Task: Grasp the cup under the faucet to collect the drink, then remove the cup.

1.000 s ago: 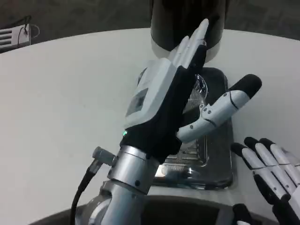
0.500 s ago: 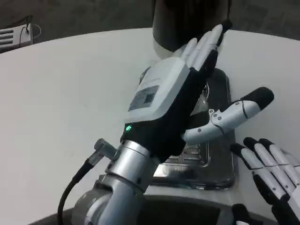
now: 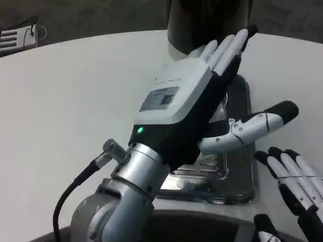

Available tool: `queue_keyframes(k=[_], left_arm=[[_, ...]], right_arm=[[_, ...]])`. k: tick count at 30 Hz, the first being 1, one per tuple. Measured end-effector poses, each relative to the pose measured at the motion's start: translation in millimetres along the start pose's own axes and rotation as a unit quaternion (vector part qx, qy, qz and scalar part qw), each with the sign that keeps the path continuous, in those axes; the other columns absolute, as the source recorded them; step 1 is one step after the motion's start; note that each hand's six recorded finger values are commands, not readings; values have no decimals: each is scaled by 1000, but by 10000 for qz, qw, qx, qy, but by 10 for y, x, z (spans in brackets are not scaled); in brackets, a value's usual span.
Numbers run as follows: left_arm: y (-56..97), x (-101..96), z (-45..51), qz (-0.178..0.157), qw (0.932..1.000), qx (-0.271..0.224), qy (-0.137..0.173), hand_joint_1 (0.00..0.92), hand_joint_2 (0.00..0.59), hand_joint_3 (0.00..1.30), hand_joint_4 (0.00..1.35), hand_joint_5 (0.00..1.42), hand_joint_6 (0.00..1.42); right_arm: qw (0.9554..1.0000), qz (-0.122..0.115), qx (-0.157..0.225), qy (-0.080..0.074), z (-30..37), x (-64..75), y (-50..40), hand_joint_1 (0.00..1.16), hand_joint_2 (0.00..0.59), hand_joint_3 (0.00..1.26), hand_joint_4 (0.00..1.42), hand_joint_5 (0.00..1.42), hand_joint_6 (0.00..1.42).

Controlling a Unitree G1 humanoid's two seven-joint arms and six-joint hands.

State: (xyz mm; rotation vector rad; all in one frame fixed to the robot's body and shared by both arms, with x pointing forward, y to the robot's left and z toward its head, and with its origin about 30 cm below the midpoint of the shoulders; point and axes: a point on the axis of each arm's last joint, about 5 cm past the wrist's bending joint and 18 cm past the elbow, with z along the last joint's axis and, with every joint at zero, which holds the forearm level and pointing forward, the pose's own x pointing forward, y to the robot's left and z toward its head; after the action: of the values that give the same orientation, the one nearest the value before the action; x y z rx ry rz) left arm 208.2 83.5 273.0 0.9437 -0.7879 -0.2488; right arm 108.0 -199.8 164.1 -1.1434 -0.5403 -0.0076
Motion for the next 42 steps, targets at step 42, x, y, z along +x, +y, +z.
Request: queue_keyframes(k=[42], left_arm=[[25,46,33,-320,9989,309,-125,0,145,17,0,57,7]], right_arm=[[9928,-168,1088,477,-69,292,46,421,343,36,32,38,143]])
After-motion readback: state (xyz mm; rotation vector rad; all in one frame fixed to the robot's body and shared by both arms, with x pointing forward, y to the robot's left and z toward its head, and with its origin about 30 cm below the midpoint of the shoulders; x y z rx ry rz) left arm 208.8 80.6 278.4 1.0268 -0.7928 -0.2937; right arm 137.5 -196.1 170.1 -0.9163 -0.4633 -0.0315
